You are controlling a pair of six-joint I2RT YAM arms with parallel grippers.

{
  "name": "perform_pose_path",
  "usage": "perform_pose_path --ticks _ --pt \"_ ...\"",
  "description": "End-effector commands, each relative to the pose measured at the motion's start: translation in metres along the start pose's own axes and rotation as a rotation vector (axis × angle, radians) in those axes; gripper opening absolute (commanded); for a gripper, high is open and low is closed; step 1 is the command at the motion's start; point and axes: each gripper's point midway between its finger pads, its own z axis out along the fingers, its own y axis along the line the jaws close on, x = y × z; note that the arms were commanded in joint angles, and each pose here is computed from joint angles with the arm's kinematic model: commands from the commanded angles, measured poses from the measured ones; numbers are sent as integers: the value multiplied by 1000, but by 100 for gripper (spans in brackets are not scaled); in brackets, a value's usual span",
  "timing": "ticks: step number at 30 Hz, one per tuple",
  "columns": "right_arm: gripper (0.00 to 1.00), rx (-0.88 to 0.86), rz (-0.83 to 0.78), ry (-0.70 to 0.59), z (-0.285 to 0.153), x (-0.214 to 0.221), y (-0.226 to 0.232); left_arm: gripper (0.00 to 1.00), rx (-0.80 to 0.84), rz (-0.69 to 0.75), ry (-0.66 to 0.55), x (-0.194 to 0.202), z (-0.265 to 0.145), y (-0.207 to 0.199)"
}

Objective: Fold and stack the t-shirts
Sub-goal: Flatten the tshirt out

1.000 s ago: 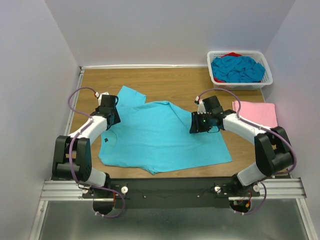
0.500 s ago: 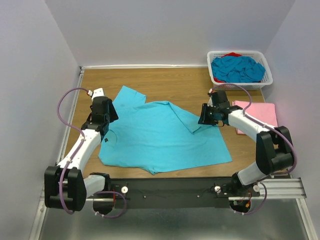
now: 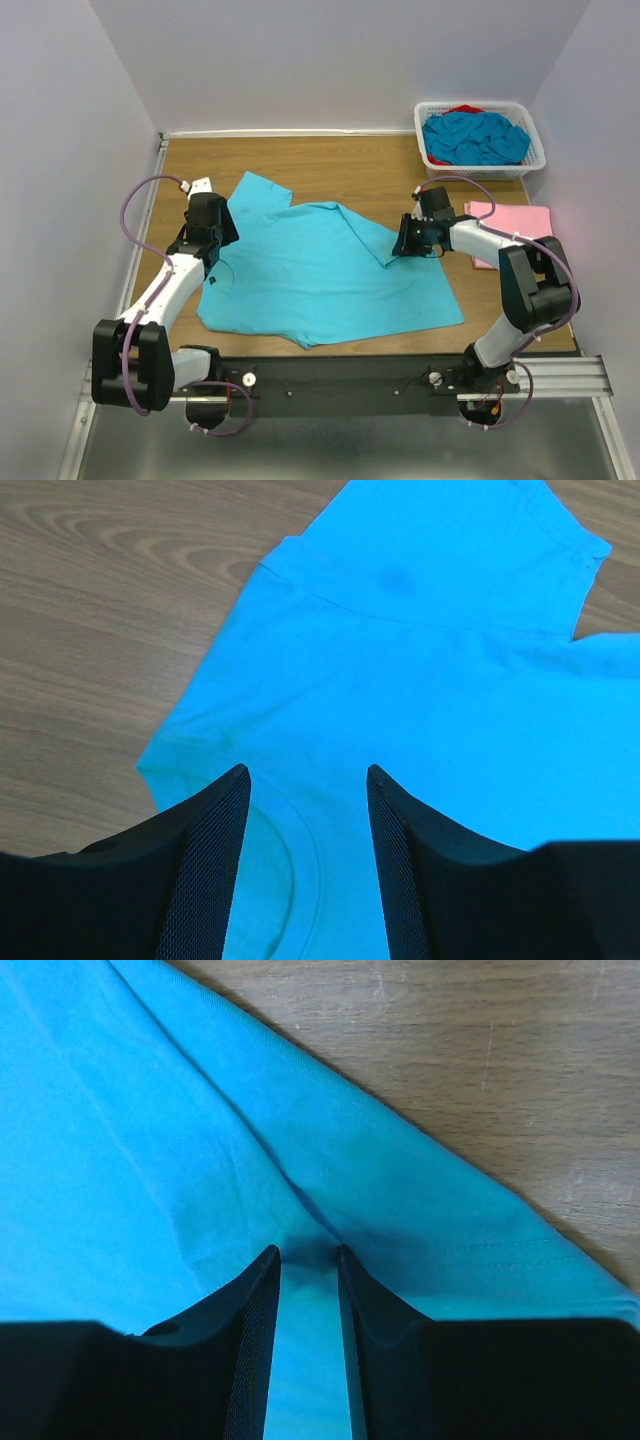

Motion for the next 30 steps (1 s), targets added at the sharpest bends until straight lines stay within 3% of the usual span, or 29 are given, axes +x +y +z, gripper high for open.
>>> perform_pose_path --ticks 1,21,30 --pt "36 -11 15 14 6 6 -2 58 22 3 -14 -7 2 -5" --pt "40 72 -45 -119 -16 -24 -10 59 20 8 -9 -5 3 -4" --pt "39 43 -54 -50 -2 -8 -10 59 19 7 -11 -6 3 -4"
